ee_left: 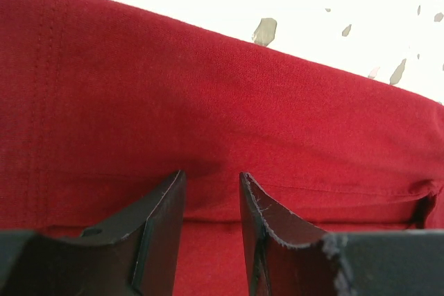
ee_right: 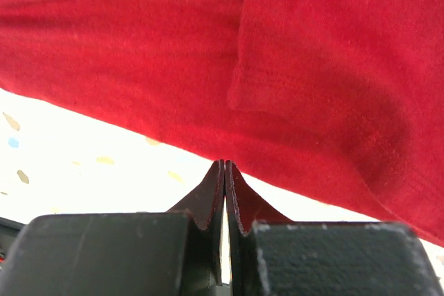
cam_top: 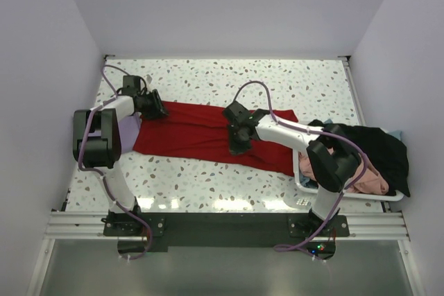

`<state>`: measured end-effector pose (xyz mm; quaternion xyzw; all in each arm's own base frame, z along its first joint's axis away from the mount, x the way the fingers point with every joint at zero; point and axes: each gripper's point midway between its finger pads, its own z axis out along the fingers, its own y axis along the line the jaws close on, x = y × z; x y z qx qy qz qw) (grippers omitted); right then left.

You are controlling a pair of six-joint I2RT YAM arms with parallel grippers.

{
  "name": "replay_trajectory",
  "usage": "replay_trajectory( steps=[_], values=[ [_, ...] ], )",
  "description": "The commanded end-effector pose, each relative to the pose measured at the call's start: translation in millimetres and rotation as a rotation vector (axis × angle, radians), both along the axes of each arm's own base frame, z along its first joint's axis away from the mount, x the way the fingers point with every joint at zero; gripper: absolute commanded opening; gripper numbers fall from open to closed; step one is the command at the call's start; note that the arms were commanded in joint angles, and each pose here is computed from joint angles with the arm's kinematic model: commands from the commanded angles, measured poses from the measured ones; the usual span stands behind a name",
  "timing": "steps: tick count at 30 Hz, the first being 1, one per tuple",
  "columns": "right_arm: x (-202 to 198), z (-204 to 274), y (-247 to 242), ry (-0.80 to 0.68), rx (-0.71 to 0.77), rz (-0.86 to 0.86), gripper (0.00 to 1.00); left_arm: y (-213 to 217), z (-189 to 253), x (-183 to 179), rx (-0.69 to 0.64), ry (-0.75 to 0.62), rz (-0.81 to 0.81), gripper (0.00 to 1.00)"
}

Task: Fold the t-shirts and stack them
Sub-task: Fold the tshirt

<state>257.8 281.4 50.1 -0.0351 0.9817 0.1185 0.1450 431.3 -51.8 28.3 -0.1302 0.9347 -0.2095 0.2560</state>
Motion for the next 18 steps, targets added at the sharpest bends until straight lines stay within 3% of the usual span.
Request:
replay_trajectory(
  steps=[1,3,6,7,10,18],
  values=[
    [2.9,26.0,-2.9,-0.061,0.016,-0.02,0.0,1.7,24.2,7.9,0.007,-0.073,-0.017,0.42],
    [4.5,35.5,-3.0,-0.07,0.02,-0.03,0.01,1.4,27.5,8.3,0.004,-0.08,-0.015,0.42],
    [13.4,46.5,-5.2,-0.11,0.004,-0.05,0.17,1.7,28.9,8.9,0.006,-0.084,-0.014,0.42],
    [15.7,47.6,-4.6,-0.119,-0.001,-0.049,0.3,2.1,29.0,8.9,0.004,-0.084,-0.014,0.42],
    [25.0,42.6,-0.7,-0.123,-0.03,-0.027,0.39,1.8,25.8,8.8,0.002,-0.076,-0.013,0.42],
    [44.4,15.1,3.7,-0.112,-0.131,-0.014,0.46,2.0,28.3,16.6,-0.001,-0.083,-0.009,0.43]
  ],
)
